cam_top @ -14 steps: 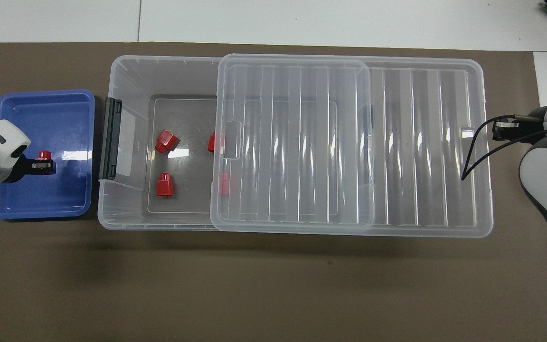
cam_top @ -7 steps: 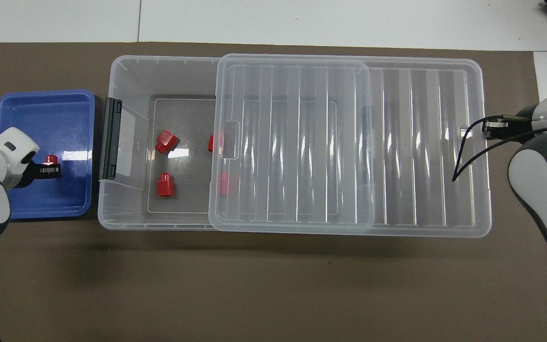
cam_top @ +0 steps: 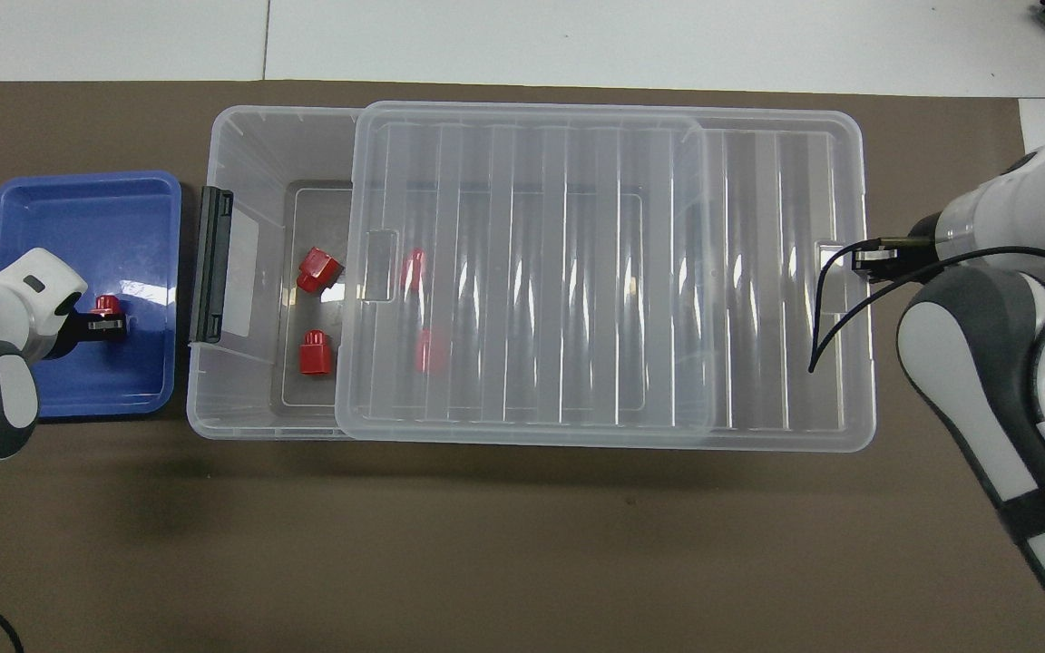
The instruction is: Place red block in blue tray from box
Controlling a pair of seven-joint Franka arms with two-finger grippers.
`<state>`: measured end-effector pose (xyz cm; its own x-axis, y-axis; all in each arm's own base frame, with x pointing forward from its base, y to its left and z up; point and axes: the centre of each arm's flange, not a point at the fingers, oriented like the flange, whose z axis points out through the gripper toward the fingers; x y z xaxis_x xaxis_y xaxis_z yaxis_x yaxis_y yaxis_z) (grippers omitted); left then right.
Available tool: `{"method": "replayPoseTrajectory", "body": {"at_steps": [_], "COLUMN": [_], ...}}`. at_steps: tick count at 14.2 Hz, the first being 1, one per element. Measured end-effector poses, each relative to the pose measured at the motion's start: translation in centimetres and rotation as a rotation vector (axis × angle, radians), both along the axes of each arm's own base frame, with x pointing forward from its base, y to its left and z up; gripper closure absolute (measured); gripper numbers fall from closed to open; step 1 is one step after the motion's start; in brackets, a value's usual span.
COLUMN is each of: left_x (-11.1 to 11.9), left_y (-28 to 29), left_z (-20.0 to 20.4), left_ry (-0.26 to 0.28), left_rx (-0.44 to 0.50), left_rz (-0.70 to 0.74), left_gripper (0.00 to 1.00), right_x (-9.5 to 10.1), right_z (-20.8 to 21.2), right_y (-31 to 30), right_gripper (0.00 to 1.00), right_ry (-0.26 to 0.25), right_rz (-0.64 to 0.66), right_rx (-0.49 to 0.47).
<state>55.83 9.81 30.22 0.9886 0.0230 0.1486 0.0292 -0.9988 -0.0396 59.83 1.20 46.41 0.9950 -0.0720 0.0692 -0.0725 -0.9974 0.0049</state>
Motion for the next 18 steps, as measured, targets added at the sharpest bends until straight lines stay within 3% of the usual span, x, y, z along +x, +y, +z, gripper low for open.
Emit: {"method": "replayPoseTrajectory", "body": {"at_steps": [2,5,6,10,11,15,18], "left_x": [-0.1,0.0,0.0,0.3,0.8,4.3,4.5], "left_y": [0.0,0.0,0.0,0.1,0.1,-0.7,-1.9], "left_z": [-0.5,-0.8,-0.9,-0.4,0.5,9.0,13.4], "left_ry": [0.007,0.008,0.009,0.012,0.037,0.112,0.141], "left_rx": [-0.001,-0.001,-0.001,-0.002,-0.005,-0.014,-0.016], "left_rz": [0.000,0.000,0.000,0.000,0.001,-0.019,-0.037], "left_gripper": [0.49,0.12,0.08,0.10,0.09,0.09,0.07], "right_x": [-0.2,-0.5,-0.6,-0.9,-1.0,-1.4,-1.7], "right_z": [-0.1,-0.1,-0.1,0.0,0.1,0.2,0.4], "right_y": [2.5,5.1,5.9,8.2,8.6,10.5,11.5], "right_gripper": [0.99,0.99,0.99,0.99,0.99,0.99,0.99], "right_ry": [0.011,0.013,0.013,0.012,0.011,0.012,0.008], "right_rz": [0.041,0.083,0.095,0.130,0.133,0.133,0.123], "right_rx": [0.002,0.006,0.006,0.008,0.009,0.013,0.015]}}
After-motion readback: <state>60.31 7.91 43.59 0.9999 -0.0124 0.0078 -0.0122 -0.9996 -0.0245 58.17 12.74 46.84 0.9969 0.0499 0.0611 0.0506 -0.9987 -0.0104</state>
